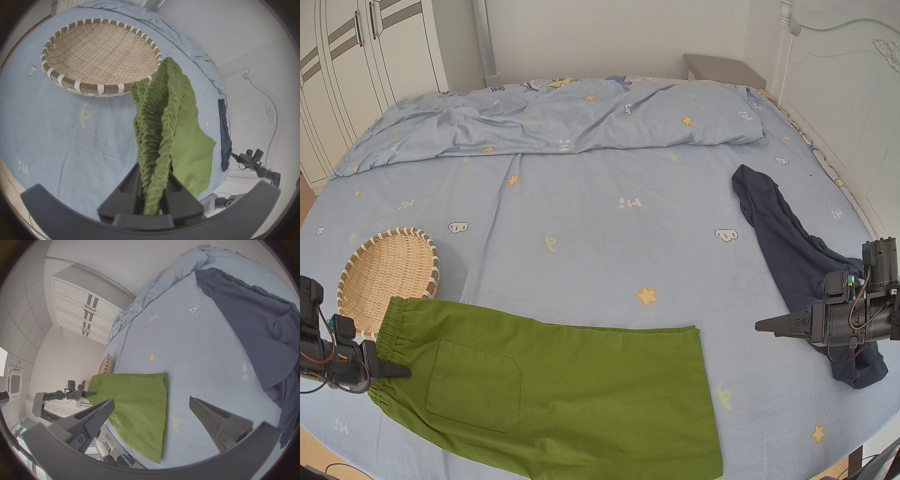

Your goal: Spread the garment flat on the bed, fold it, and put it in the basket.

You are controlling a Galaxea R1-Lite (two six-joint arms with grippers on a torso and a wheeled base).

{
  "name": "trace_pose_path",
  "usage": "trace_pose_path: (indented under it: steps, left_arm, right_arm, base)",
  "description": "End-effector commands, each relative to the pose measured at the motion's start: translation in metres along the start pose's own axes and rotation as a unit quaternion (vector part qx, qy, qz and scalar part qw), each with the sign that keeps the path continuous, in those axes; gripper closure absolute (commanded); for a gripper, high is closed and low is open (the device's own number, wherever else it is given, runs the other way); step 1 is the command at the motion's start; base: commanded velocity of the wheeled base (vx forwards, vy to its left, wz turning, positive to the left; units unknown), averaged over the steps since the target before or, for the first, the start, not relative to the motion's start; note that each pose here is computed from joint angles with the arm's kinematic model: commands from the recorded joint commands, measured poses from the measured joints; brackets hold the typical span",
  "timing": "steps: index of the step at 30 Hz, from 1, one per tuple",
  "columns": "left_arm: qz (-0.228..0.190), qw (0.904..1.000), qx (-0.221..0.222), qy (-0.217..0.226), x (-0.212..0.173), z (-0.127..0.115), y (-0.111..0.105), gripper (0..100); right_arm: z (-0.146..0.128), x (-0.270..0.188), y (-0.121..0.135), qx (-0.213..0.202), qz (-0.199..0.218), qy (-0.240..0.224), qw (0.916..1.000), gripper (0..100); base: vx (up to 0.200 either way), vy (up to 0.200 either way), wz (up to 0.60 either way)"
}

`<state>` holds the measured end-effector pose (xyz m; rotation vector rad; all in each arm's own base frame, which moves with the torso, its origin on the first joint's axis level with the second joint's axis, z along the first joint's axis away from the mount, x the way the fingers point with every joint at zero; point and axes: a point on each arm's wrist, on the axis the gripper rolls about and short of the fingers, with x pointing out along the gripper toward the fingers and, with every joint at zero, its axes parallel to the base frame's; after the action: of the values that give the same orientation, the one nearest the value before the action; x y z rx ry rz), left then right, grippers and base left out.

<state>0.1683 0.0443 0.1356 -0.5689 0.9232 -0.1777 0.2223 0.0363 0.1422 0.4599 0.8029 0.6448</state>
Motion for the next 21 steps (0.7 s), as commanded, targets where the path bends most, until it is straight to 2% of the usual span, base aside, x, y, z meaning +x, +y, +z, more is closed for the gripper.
trace_pose_path:
  steps: [1, 2, 3, 4, 5, 8, 10, 14, 15, 18, 19, 21]
  left_arm:
    - [0.009, 0.9986, 0.045, -0.028, -0.042, 0.03, -0.041, 100]
    - [0.009, 0.9986, 0.045, -0.028, -0.042, 0.03, -0.041, 100]
    - [0.019, 0.9987, 0.047, -0.007, -0.047, 0.031, -0.051, 100]
    - [0.019, 0.9987, 0.047, -0.007, -0.047, 0.031, -0.051, 100]
    - [0.024, 0.9984, 0.051, 0.006, -0.053, 0.034, -0.06, 100]
    - [0.015, 0.998, 0.059, 0.016, -0.056, 0.035, -0.071, 100]
    - [-0.004, 0.9974, 0.067, 0.025, -0.054, 0.035, -0.087, 100]
    - [-0.006, 0.9957, 0.081, 0.044, -0.045, 0.027, -0.113, 100]
    - [0.007, 0.9943, 0.092, 0.052, -0.038, 0.023, -0.124, 100]
    - [0.028, 0.9919, 0.105, 0.066, -0.021, 0.018, -0.136, 100]
    - [0.028, 0.9919, 0.105, 0.066, -0.021, 0.018, -0.136, 100]
    - [0.021, 0.9909, 0.117, 0.064, -0.012, 0.013, -0.153, 100]
  right_arm:
    - [0.011, 0.005, 0.022, -0.039, 0.002, -0.012, 0.9992, 0]
    - [0.011, 0.005, 0.022, -0.039, 0.002, -0.012, 0.9992, 0]
    - [0.017, 0.005, 0.024, -0.044, 0.005, -0.019, 0.9988, 0]
    - [0.017, 0.005, 0.024, -0.044, 0.005, -0.019, 0.9988, 0]
    - [0.022, 0.005, 0.028, -0.051, 0.009, -0.024, 0.9984, 0]
    - [0.027, 0.005, 0.03, -0.056, 0.012, -0.031, 0.9979, 0]
    - [0.028, 0.004, 0.031, -0.059, 0.014, -0.034, 0.9976, 0]
    - [0.026, 0.006, 0.031, -0.058, 0.017, -0.028, 0.9978, 0]
    - [0.025, 0.006, 0.031, -0.057, 0.016, -0.025, 0.9979, 0]
    - [0.025, 0.006, 0.03, -0.056, 0.015, -0.026, 0.998, 0]
    - [0.025, 0.006, 0.03, -0.056, 0.015, -0.026, 0.998, 0]
    - [0.026, 0.005, 0.03, -0.056, 0.014, -0.029, 0.9979, 0]
  base:
    - [0.0, 0.0, 0.0]
    - [0.0, 0.0, 0.0]
    - [0.0, 0.0, 0.0]
    - [0.0, 0.0, 0.0]
    - [0.0, 0.0, 0.0]
    - [0.0, 0.0, 0.0]
    - [0.0, 0.0, 0.0]
    - [0.0, 0.0, 0.0]
    - [0.0, 0.0, 0.0]
    - [0.0, 0.0, 0.0]
    - [0.0, 0.0, 0.0]
    - [0.0, 0.0, 0.0]
